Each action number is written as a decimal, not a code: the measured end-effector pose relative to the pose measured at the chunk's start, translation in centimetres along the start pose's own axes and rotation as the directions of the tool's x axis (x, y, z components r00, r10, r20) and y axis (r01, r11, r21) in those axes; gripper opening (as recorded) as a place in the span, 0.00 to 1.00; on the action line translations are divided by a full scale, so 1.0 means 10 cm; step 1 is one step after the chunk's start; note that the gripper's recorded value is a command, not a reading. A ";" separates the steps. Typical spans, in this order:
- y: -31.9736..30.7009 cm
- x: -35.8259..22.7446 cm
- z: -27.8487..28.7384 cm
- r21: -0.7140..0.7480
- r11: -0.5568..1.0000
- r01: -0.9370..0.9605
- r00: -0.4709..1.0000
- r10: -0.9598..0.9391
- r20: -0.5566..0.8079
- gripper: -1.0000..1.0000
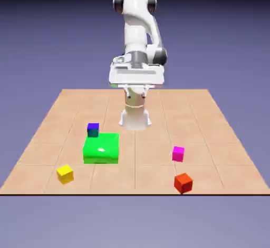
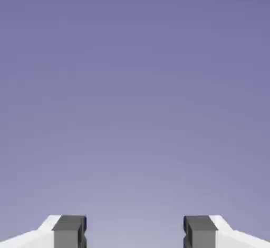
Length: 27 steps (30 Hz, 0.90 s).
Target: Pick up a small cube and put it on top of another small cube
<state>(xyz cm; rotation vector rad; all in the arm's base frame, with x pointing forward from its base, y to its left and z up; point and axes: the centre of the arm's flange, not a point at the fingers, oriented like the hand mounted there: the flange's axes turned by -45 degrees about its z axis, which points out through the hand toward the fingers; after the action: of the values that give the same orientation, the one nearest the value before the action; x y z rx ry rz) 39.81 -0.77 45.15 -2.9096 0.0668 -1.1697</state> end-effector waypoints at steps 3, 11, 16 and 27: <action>0.32 0.03 0.27 -0.059 0.971 -0.234 0.969 0.237 0.069 0.50; 1.26 -0.13 0.97 -0.266 0.610 -0.747 0.601 0.790 0.124 0.50; 1.91 -0.40 1.35 -0.383 0.215 -0.899 0.208 0.976 0.060 0.50; 3.13 -1.39 2.04 -0.458 -0.668 -0.586 -0.666 0.720 -0.197 0.50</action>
<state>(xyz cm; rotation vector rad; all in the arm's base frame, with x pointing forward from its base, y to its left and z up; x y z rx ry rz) 42.78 -31.70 20.18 -1.1024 2.5765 0.1083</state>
